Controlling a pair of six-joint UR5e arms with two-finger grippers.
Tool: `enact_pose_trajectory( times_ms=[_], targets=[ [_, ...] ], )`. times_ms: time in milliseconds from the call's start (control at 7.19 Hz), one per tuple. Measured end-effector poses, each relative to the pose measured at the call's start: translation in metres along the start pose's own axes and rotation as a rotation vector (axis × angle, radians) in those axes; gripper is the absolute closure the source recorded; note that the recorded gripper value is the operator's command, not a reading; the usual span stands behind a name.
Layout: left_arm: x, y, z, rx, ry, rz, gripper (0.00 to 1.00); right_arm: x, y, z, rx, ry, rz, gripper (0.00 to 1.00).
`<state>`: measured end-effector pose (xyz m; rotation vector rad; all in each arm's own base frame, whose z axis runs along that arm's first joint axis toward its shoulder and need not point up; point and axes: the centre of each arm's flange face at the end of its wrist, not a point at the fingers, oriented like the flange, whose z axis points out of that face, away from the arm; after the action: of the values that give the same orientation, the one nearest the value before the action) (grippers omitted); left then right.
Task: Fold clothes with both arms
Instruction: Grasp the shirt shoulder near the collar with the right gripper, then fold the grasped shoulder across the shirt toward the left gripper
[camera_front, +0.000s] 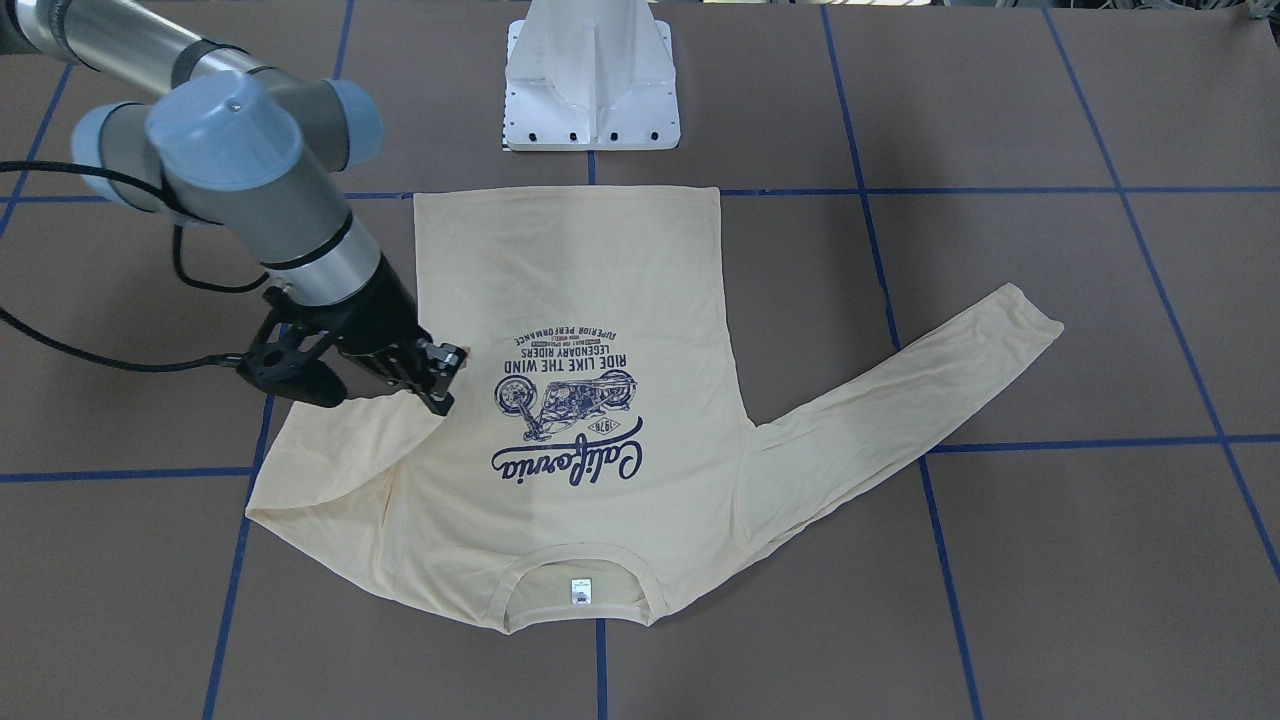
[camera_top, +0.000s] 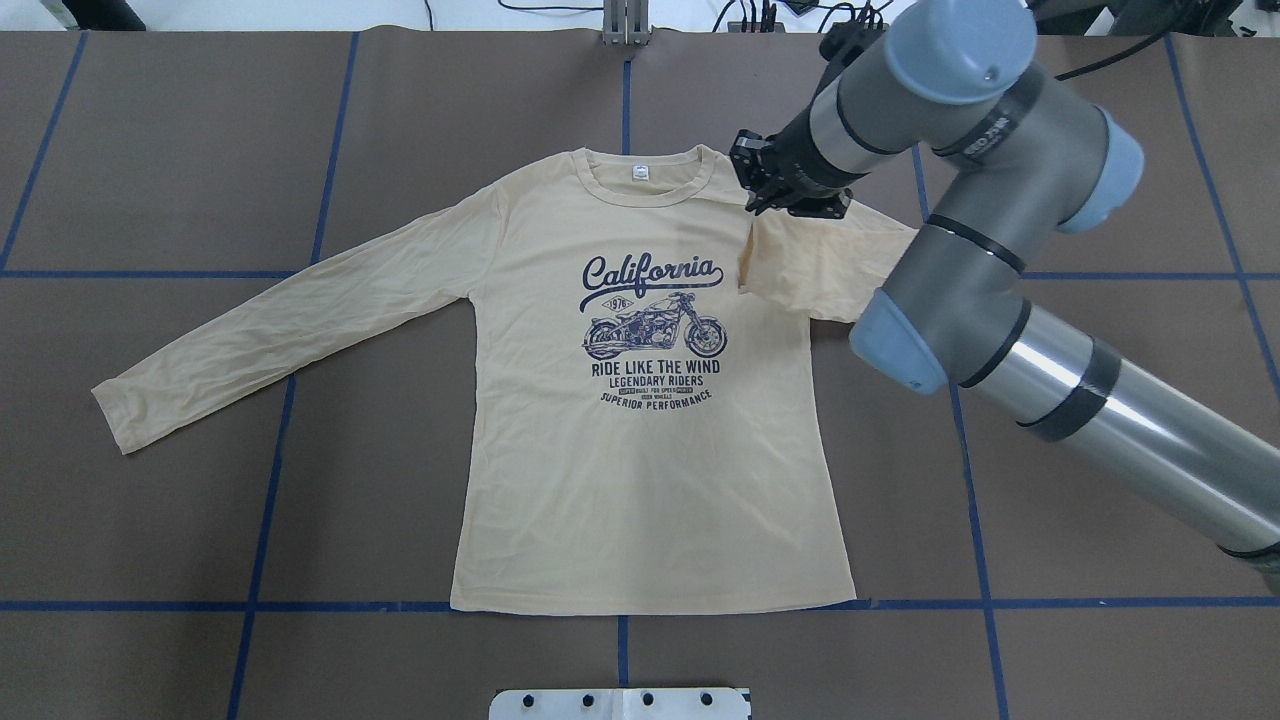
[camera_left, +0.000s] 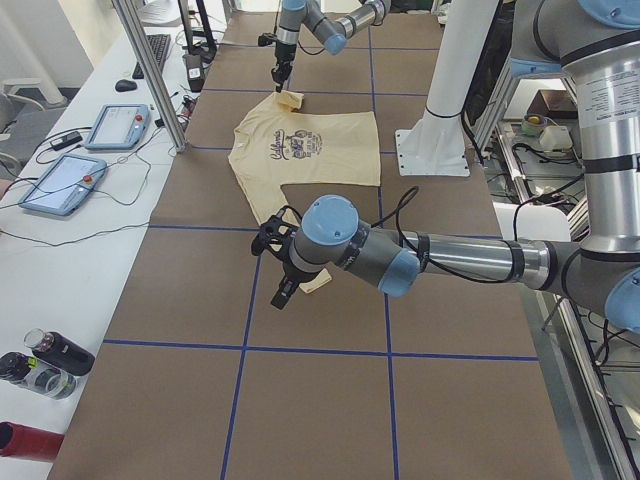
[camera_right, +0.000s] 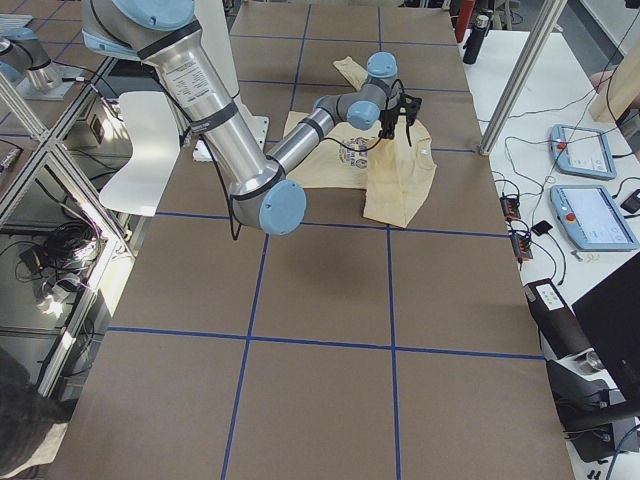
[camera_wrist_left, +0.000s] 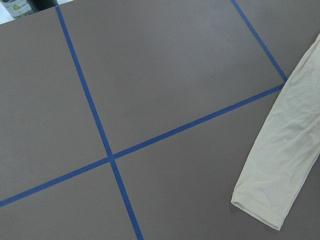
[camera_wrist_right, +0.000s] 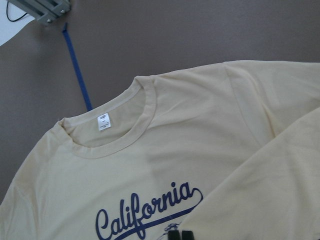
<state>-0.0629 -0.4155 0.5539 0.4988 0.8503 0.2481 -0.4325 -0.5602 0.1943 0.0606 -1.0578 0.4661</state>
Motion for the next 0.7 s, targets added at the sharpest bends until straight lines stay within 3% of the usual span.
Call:
enact_pose_trajectory(
  times_ms=[278, 695],
  targets=[
    [0.000, 0.000, 0.000, 0.001, 0.000, 0.003, 0.00, -0.086, 0.026, 0.012, 0.033, -0.024, -0.033, 1.00],
    [-0.002, 0.001, 0.001, -0.003, 0.000, 0.000, 0.00, -0.158, 0.089, 0.027, 0.081, -0.051, -0.093, 1.00]
  ],
)
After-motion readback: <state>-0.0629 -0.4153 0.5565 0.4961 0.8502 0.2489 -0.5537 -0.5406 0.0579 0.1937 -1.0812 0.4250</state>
